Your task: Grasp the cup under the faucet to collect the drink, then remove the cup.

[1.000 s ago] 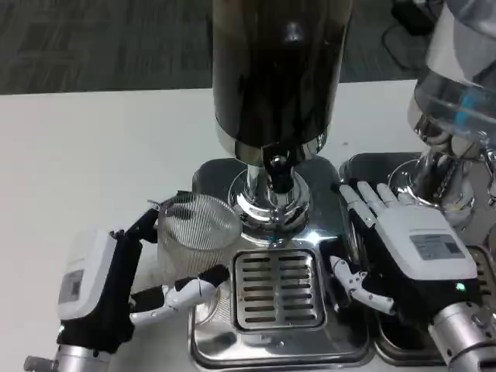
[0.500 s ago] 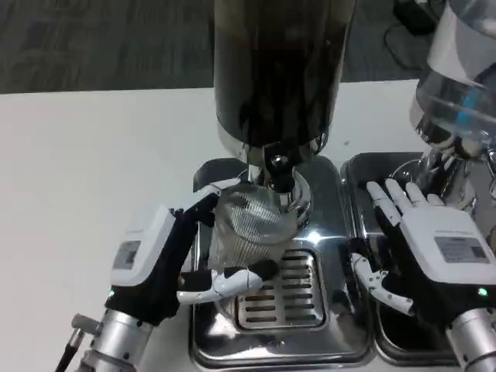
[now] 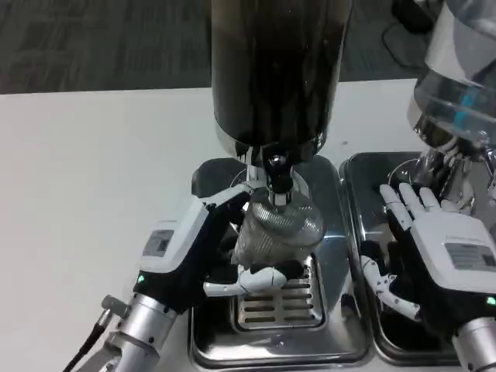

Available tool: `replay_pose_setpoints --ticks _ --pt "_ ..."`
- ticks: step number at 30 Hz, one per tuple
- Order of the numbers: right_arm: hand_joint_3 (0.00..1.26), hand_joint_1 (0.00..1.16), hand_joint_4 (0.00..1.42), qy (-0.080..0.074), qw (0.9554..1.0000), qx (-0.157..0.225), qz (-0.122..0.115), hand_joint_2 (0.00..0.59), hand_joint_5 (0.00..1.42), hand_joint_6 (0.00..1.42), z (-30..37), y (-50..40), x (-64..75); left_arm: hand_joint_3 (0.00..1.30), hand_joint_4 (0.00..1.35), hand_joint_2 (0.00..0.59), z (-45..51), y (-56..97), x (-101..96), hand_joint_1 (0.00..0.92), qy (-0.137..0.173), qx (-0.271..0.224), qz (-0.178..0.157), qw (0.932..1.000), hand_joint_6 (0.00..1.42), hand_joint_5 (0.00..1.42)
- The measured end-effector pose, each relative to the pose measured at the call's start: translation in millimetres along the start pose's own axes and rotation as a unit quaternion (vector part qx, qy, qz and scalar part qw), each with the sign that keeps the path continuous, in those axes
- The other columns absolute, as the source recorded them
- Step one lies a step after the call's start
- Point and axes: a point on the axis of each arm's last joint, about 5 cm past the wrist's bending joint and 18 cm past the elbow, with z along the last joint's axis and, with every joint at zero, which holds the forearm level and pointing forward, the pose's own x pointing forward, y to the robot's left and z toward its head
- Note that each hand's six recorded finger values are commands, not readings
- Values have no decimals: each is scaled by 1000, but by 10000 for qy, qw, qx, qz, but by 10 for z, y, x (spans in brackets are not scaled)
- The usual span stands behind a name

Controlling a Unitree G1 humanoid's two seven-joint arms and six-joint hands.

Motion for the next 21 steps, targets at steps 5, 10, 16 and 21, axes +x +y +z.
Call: replay_pose_setpoints --ticks 5,10,16,21 --pt "45 264 0 9 10000 -7 -5 488 0 34 3 1 -10 377 432 144 -8 -26 33 407 9 55 36 10000 628 667" --pt "38 264 0 29 10000 23 2 490 0 34 12 11 -16 377 432 135 -17 -38 42 385 -22 124 27 9999 607 660" --pt "36 266 0 24 10000 7 2 489 0 34 15 13 -16 375 432 133 -21 -46 34 377 -31 152 2 9999 604 660" --pt "35 267 0 25 10000 37 -7 490 0 34 24 17 -11 363 416 126 -31 -41 21 347 26 143 -15 9999 554 631"
